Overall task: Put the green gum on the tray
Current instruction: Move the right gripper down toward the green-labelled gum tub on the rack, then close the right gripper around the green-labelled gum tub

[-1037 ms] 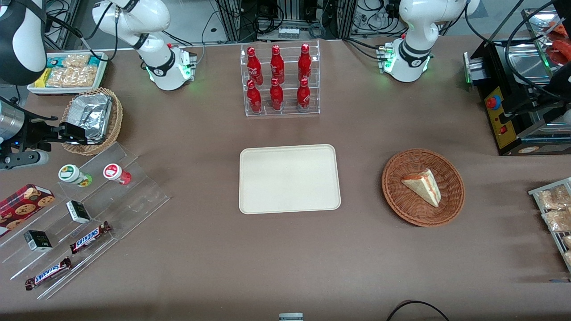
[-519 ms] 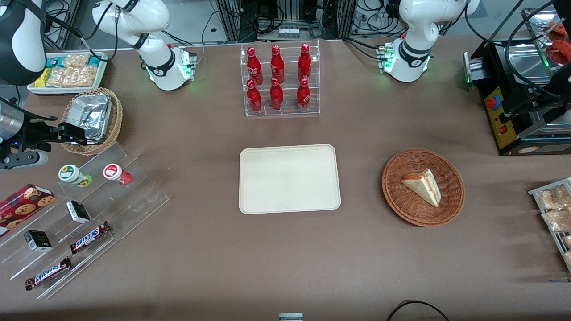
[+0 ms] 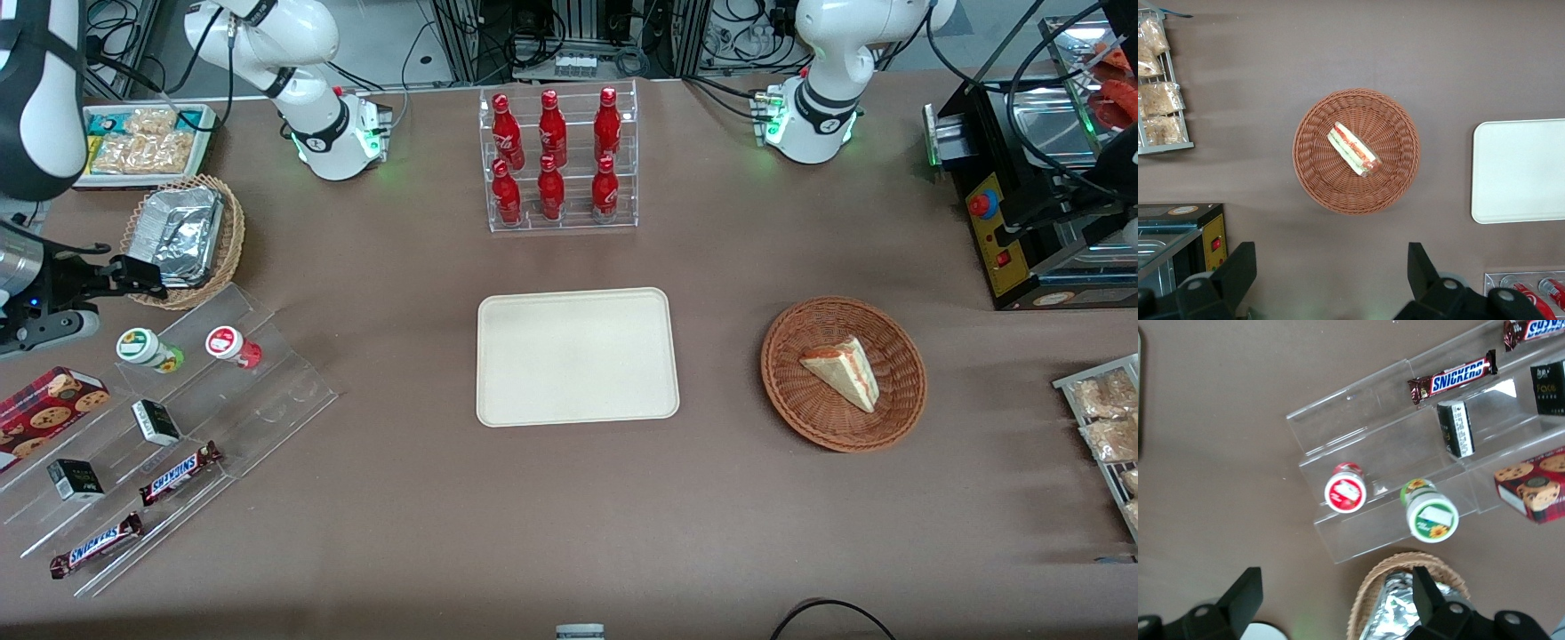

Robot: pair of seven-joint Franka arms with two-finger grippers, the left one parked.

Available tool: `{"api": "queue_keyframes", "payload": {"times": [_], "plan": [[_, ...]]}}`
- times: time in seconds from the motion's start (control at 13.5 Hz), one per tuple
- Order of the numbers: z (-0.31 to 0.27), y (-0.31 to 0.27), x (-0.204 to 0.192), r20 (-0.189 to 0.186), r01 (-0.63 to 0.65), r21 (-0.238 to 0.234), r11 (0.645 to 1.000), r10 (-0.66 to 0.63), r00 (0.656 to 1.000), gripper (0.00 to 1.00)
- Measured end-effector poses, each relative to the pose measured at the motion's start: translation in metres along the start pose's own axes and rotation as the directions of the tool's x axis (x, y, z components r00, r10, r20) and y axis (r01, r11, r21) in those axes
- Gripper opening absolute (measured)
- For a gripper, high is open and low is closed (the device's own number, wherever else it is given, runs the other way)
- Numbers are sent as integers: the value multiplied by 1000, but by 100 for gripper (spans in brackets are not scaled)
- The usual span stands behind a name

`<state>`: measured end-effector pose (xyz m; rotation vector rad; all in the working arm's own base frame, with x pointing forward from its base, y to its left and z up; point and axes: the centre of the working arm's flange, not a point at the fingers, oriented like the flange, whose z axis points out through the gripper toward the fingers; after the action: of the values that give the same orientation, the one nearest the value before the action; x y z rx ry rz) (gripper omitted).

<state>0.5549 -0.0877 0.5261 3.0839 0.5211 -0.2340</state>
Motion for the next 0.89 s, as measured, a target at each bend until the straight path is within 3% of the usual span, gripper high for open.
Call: {"api": "queue_keyframes", "payload": {"times": [0.22, 0.52, 0.89], "plan": [[21, 28, -8, -31, 160, -16, 987, -161, 987, 100], [55, 65, -24, -49, 381, -43, 924, -382, 923, 100], [86, 75, -29, -78, 445, -71, 893, -449, 890, 100]]}}
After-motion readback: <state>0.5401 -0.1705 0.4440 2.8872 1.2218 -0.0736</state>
